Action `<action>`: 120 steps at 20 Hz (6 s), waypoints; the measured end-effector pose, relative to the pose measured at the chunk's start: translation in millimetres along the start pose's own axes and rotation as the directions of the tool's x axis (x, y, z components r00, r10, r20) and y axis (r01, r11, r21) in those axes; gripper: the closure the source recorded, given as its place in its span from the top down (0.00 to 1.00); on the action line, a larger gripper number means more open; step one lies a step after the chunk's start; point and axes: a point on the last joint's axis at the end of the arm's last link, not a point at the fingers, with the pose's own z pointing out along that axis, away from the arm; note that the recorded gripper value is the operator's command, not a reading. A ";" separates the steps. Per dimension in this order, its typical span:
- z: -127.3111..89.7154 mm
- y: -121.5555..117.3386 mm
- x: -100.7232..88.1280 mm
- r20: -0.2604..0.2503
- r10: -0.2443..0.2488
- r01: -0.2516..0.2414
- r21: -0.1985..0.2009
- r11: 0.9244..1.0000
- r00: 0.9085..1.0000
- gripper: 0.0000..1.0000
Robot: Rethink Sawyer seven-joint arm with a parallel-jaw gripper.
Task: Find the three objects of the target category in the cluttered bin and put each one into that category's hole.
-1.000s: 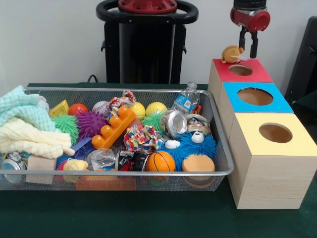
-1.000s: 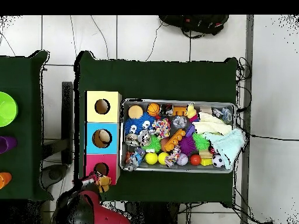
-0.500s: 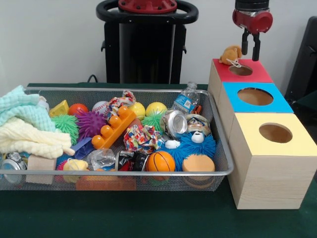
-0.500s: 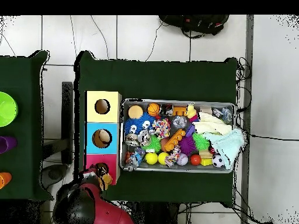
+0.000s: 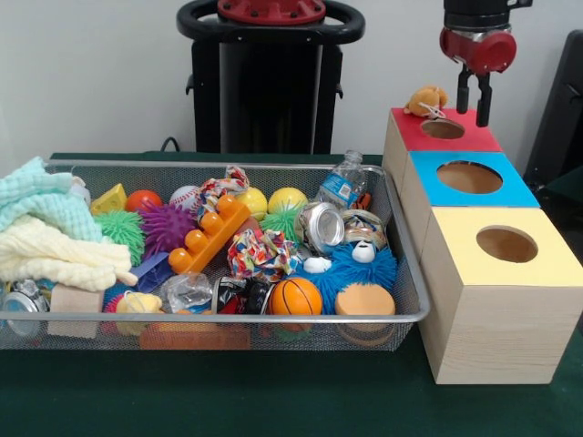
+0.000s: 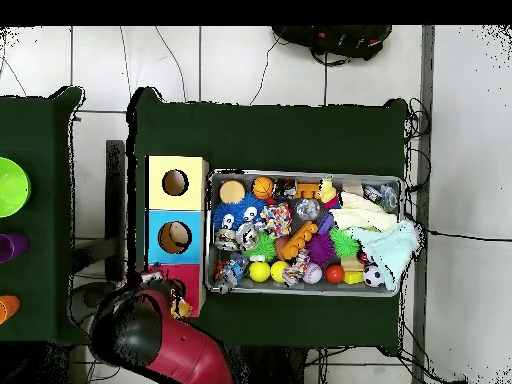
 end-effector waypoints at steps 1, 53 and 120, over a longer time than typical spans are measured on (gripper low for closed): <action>0.5 6.3 -1.3 -0.004 0.002 -0.002 0.006 1.000 1.000 1.00; -66.2 -78.9 60.7 0.029 -0.109 0.113 -0.203 0.973 0.994 1.00; -13.9 -180.6 12.4 -0.025 -0.135 0.132 -0.095 0.987 0.991 1.00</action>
